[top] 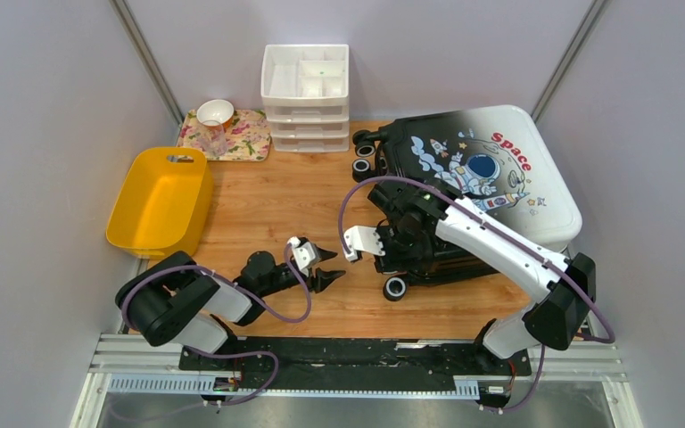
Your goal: Open, take out, and arrange the luggage
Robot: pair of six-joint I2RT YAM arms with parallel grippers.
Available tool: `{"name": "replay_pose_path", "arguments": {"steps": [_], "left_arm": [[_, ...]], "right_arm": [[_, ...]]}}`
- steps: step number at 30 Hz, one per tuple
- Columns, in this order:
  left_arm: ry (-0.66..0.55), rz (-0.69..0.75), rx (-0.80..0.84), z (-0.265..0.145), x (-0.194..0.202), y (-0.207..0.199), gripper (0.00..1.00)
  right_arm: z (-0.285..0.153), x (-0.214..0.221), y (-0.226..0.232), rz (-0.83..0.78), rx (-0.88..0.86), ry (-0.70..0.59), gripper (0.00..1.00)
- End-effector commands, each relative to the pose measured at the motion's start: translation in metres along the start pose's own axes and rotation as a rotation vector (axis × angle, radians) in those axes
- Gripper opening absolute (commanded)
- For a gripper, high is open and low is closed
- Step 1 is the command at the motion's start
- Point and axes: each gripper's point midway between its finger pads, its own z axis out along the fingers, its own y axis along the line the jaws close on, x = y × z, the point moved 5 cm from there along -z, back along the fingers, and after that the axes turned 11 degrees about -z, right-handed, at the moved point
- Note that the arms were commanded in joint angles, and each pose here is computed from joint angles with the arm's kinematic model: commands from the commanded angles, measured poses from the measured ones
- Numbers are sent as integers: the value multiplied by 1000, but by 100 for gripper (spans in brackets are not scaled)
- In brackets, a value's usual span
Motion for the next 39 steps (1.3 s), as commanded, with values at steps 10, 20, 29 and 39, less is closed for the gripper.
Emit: {"name": "replay_pose_path", "arguments": {"steps": [10, 20, 29, 39], "left_arm": [[-160, 116, 150, 44, -31, -31, 55], [-240, 98, 153, 97, -48, -42, 48], [-279, 144, 159, 107, -45, -53, 47], [-330, 177, 124, 116, -57, -64, 49]], "right_arm": [[-89, 6, -15, 21, 235, 44, 0], [-45, 29, 10, 105, 152, 39, 0], [-61, 13, 4, 166, 178, -43, 0], [-57, 1, 19, 191, 91, -143, 0]]}}
